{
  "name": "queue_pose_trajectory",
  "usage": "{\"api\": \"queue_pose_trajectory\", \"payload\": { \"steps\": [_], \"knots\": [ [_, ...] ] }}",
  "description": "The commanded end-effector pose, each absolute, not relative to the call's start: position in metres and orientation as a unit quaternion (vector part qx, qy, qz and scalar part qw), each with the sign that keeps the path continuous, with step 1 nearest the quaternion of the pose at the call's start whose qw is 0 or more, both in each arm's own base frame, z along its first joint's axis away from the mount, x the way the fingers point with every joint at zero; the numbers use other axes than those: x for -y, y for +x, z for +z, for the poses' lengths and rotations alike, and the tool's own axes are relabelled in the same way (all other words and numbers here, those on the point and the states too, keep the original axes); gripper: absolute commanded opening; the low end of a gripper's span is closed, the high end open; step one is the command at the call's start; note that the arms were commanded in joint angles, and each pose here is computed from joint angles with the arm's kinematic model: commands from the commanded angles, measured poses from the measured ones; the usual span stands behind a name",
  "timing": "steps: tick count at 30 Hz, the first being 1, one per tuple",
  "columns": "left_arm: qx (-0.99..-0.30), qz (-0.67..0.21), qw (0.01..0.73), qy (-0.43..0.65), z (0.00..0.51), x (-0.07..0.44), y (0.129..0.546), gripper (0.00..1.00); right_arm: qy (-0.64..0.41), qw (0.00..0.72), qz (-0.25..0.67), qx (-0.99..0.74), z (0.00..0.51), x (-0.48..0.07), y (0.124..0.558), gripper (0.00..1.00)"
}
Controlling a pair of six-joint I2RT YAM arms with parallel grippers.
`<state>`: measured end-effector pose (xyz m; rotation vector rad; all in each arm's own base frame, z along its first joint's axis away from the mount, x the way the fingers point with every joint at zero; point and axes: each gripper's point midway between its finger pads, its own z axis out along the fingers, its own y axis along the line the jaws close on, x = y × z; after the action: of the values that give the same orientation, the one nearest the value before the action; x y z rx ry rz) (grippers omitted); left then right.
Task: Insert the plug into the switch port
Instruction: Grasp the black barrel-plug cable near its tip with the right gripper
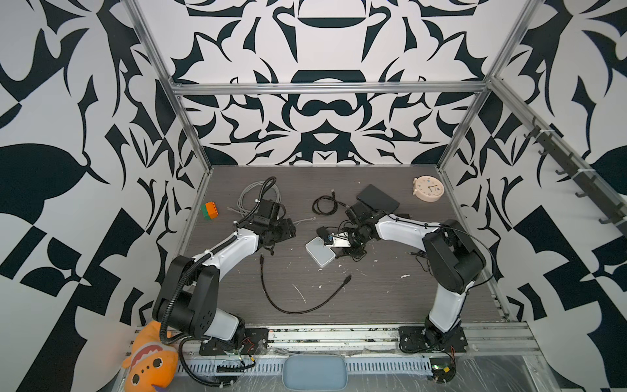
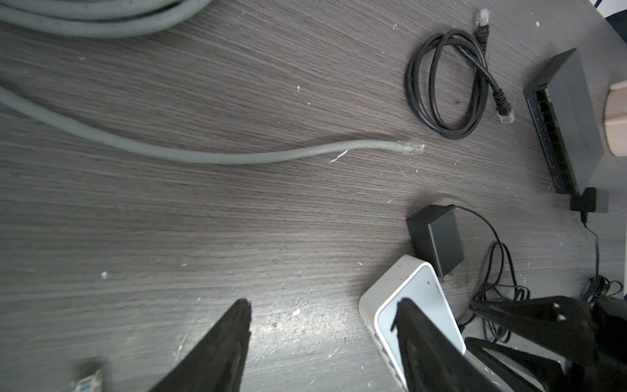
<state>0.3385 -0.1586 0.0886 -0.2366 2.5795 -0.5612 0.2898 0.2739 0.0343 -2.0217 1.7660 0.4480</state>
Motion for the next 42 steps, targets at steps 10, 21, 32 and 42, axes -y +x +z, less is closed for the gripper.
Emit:
{"api": "queue_pose_trajectory", "payload": {
  "steps": [10, 21, 32, 42],
  "knots": [
    [-0.941, -0.217, 0.244, -0.085, 0.097, 0.161, 0.346, 0.71, -0.731, 0.198, 0.161, -0.634, 0.032, -0.267, 0.285, 0.36],
    [-0.941, -0.217, 0.243, -0.087, 0.096, 0.161, 0.348, 0.72, -0.723, 0.192, 0.150, -0.647, 0.023, -0.261, 0.282, 0.35],
    [-0.940, -0.217, 0.249, -0.087, 0.099, 0.159, 0.349, 0.72, -0.731, 0.162, 0.145, -0.646, 0.014, -0.257, 0.271, 0.11],
    [-0.938, -0.223, 0.249, -0.087, 0.101, 0.163, 0.354, 0.72, -0.731, 0.202, 0.139, -0.637, 0.038, -0.260, 0.273, 0.00]
  ]
}}
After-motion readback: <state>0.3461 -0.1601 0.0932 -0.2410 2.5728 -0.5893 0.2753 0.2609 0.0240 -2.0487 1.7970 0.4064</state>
